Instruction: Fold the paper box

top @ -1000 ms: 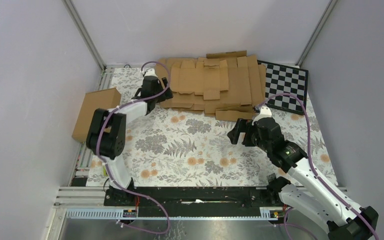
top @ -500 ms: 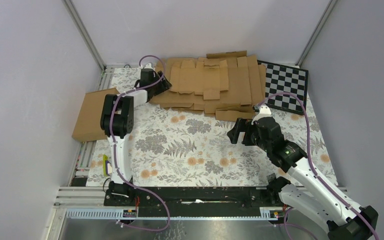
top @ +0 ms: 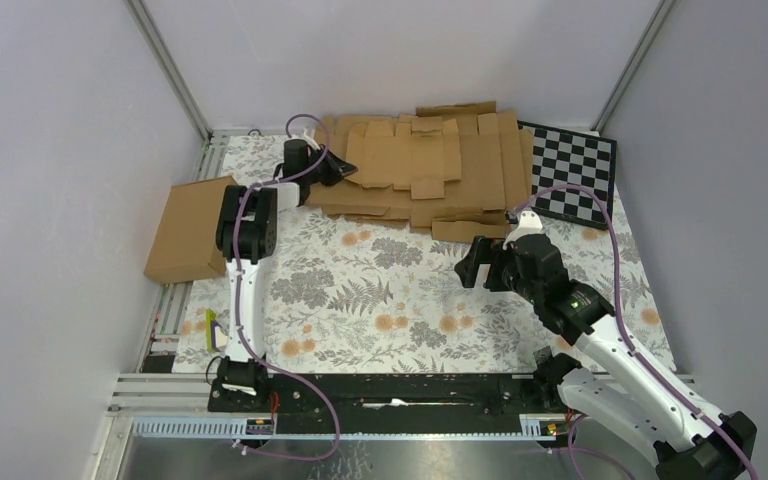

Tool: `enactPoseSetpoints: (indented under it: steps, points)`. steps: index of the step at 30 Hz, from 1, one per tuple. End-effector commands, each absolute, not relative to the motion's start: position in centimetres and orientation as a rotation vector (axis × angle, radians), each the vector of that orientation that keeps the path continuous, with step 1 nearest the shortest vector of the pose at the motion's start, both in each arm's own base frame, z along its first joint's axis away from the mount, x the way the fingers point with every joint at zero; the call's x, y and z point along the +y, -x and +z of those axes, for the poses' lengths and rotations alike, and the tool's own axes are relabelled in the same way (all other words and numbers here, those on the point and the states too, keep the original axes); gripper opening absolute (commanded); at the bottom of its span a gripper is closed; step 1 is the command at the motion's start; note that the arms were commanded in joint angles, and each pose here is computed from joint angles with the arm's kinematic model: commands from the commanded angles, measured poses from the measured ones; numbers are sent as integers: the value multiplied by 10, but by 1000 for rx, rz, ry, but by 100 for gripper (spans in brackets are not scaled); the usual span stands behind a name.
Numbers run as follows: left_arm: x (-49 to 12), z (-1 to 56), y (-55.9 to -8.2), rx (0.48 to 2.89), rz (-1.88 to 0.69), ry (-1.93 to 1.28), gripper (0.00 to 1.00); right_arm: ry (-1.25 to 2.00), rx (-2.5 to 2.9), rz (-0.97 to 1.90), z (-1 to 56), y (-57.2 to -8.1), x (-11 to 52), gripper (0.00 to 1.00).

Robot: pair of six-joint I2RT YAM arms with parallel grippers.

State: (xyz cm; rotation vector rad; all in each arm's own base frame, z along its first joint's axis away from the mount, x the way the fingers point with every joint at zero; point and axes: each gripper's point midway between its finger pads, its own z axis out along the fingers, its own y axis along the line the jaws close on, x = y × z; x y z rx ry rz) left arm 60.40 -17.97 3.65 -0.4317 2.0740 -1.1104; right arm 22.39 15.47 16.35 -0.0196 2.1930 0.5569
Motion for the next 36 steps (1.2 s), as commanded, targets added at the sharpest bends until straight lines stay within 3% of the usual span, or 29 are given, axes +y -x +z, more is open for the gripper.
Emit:
enactPoseSetpoints:
  steps: [1,11,20,28,36]
  points:
    - [-197,80,-604,1950,-1258,312,0,13,2134,550,180,-231,153,100]
    - [-180,200,-546,1738,-1206,247,0,-16,2127,610,191,-223,155,100]
    - [-134,317,-465,1602,-908,238,0,-45,2133,577,196,-219,146,100]
    - [-117,373,-353,1537,-844,181,0,-80,2116,634,204,-215,150,100]
    - [-123,380,-256,1703,-857,41,5,-93,2268,735,165,-206,172,100]
